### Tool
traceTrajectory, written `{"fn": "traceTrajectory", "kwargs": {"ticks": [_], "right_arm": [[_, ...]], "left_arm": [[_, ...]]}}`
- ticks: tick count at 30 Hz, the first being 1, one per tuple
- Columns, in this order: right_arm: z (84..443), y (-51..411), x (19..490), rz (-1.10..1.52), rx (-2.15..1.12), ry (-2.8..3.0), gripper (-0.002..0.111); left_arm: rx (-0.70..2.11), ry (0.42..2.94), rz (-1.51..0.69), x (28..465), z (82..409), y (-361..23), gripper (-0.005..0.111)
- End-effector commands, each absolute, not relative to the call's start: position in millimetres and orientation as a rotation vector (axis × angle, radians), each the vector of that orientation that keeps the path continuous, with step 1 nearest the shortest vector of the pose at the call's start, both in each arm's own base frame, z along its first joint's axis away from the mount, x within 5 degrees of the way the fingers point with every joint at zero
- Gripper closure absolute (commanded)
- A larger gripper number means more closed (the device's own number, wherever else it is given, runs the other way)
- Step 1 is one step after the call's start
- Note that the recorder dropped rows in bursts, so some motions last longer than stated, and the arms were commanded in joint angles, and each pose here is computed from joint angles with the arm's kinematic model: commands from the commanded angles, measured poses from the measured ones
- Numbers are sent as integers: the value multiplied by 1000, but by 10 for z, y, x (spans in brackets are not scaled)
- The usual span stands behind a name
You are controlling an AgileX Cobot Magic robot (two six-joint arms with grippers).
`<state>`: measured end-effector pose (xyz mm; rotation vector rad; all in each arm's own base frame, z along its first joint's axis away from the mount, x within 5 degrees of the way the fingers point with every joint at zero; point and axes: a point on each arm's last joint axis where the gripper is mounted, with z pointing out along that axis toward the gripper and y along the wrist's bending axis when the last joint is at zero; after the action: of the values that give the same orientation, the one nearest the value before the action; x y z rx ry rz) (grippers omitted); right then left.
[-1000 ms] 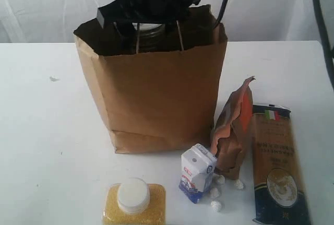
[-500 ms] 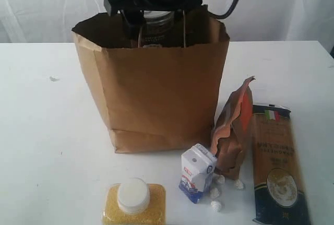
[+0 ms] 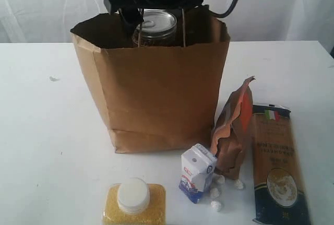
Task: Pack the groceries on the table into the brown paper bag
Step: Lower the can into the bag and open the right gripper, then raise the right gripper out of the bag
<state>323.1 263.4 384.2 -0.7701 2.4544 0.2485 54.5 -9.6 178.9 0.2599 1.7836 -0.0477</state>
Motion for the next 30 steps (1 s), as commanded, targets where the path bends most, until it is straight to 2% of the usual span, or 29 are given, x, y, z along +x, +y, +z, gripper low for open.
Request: {"fn": "traceTrajectory", "kwargs": {"ticks": [1, 5, 12, 17, 22, 30], "right_arm": [[3926, 2594, 3218, 261, -745, 2432, 31], [4126, 2478, 3137, 226, -727, 2376, 31], [4713, 2160, 2751, 285, -677, 2232, 31], [4968, 1988, 2486, 348, -677, 2164, 36], [5047, 1875, 2267, 400, -736, 2132, 36], [4852, 1814, 1961, 516, -916, 2156, 36]], "left_arm": [[255, 1780, -47, 544, 1780, -94, 107], [255, 1780, -47, 544, 1780, -94, 107], [255, 1780, -47, 544, 1780, -94, 107], [255, 1780, -47, 544, 1780, -94, 107], [255, 1780, -47, 544, 1780, -94, 107], [255, 1780, -47, 544, 1780, -94, 107]]}}
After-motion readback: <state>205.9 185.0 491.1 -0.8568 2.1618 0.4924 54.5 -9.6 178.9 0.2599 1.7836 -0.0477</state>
